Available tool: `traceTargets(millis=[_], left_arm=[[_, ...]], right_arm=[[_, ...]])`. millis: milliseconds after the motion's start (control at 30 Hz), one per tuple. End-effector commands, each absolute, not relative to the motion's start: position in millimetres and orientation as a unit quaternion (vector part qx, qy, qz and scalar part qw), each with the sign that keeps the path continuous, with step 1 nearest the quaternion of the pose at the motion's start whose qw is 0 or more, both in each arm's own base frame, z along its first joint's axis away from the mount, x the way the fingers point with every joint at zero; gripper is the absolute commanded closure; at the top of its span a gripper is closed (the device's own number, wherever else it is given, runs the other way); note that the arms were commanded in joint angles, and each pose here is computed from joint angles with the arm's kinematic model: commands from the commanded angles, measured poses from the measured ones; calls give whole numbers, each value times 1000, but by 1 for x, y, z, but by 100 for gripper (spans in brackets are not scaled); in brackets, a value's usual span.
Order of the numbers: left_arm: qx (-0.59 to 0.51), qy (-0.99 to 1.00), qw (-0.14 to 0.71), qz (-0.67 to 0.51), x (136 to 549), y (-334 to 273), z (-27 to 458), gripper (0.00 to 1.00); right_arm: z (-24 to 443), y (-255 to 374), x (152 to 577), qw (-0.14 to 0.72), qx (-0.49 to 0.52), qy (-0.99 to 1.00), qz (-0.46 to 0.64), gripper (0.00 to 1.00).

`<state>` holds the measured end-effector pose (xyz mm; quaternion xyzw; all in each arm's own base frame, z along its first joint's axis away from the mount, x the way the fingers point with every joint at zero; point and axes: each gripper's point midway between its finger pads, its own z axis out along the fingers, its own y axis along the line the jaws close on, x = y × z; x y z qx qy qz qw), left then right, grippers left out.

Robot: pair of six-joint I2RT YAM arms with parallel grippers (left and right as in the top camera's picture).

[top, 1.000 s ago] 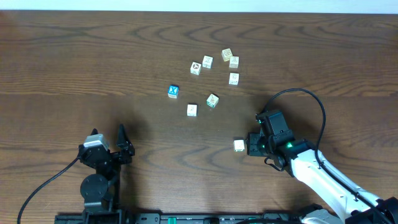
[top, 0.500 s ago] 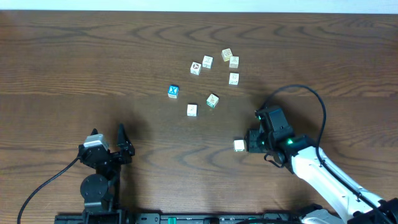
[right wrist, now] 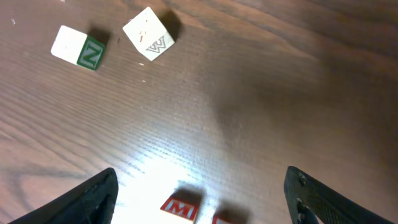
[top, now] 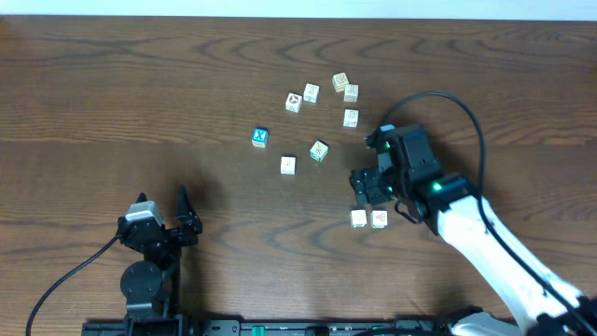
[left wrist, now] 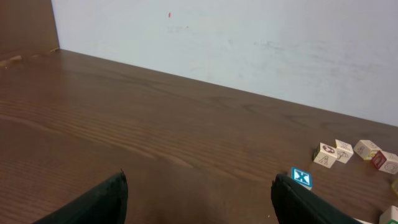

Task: Lift 4 blocks
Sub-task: 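Raise the right gripper and move it to the back block cluster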

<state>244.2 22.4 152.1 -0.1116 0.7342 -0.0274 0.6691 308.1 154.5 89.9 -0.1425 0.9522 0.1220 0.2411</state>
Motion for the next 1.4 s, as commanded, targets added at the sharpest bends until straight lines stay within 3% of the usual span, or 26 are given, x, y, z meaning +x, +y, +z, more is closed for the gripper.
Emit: traceTargets(millis=[0,367,700,1367], left_arm=[[-119,753,647,-17,243,25,135,26],[-119,753,647,-17,243,25,135,26],[-119,753,647,-17,243,25,135,26],[-119,753,647,-17,243,25,135,26]], right_arm=[[84,172,322,231,-206,942,127,17],[68,231,375,227,-320,913,116,22],[30,240,379,191,-346,913,97,24],[35,244,395,230,-389,889,76,27]])
